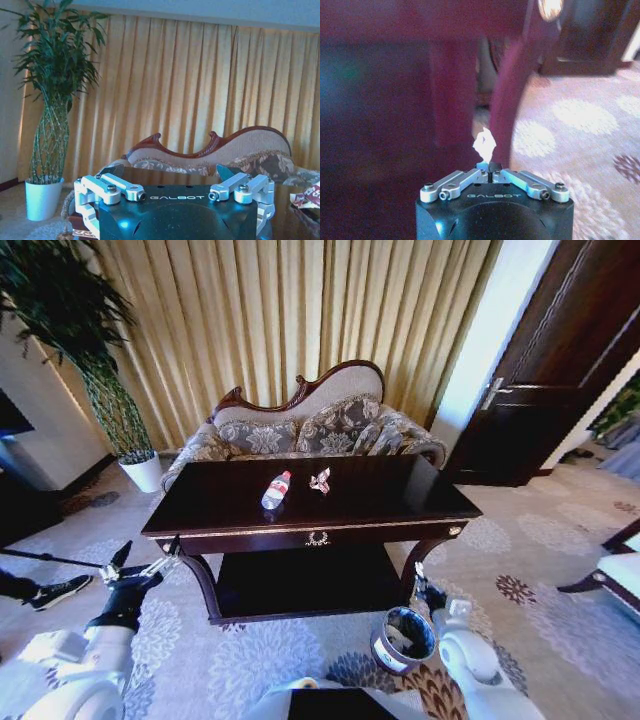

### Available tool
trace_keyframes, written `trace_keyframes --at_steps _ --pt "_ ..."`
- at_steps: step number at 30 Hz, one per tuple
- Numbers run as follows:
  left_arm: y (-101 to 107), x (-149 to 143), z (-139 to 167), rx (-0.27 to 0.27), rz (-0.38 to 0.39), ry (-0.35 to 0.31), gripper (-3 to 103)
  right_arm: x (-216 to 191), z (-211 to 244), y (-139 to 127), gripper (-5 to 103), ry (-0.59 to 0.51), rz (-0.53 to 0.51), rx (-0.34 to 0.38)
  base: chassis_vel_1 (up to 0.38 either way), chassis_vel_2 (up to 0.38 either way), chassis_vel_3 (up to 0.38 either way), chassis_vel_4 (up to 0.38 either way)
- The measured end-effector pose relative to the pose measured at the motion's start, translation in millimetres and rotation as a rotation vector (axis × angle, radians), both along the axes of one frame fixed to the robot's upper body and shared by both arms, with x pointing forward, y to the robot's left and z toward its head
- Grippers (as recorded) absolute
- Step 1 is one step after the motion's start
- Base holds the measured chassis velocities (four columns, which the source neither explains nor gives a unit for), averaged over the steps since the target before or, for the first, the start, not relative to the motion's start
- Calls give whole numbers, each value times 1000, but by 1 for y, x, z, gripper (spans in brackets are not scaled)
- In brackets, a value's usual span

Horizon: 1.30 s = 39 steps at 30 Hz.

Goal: Move to the front of the table and place the trash on the table into the trash bin.

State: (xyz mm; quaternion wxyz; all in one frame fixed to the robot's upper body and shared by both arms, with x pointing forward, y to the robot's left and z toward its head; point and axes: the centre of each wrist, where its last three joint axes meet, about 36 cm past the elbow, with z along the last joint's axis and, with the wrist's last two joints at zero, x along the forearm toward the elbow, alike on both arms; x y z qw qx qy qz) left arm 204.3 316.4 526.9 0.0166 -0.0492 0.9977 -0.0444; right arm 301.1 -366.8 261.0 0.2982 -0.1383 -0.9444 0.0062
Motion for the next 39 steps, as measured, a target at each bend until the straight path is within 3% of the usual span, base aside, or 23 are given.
trace_keyframes --at_steps 6,9,15,16,18,20,23,27,30,37,39 --pt "0 0 0 0 3 0 100 -2 -54 -5 0 111 -36 9 0 0 0 0" --pt "0 -1 0 0 4 1 100 -7 -90 0 0 172 -20 -23 0 0 0 0" --pt "0 0 0 1 1 -3 100 -10 -119 -4 0 240 -23 -56 0 0 0 0" --pt "0 0 0 -4 1 -6 100 -10 -123 -9 10 253 -30 -68 0 0 0 0" --pt "0 1 0 -6 1 -7 100 -10 -124 -11 10 255 -34 -70 0 0 0 0" --pt "-1 1 0 -11 0 -6 100 -9 -124 -13 21 255 -42 -74 0 0 0 0" --pt "-2 0 -1 -14 0 -5 100 -9 -124 -14 27 254 -46 -76 0 0 0 0" --pt "-2 0 -1 -16 1 -2 100 -10 -120 -16 48 245 -52 -80 0 0 0 0" --pt "-2 -1 -2 -14 2 0 100 -10 -119 -19 53 242 -59 -82 0 0 0 0" --pt "-1 -1 -1 -18 1 2 100 -10 -113 -22 86 231 -67 -85 0 0 0 0" --pt "-1 -1 -1 -19 1 1 100 -10 -113 -22 86 232 -68 -85 0 0 0 0"
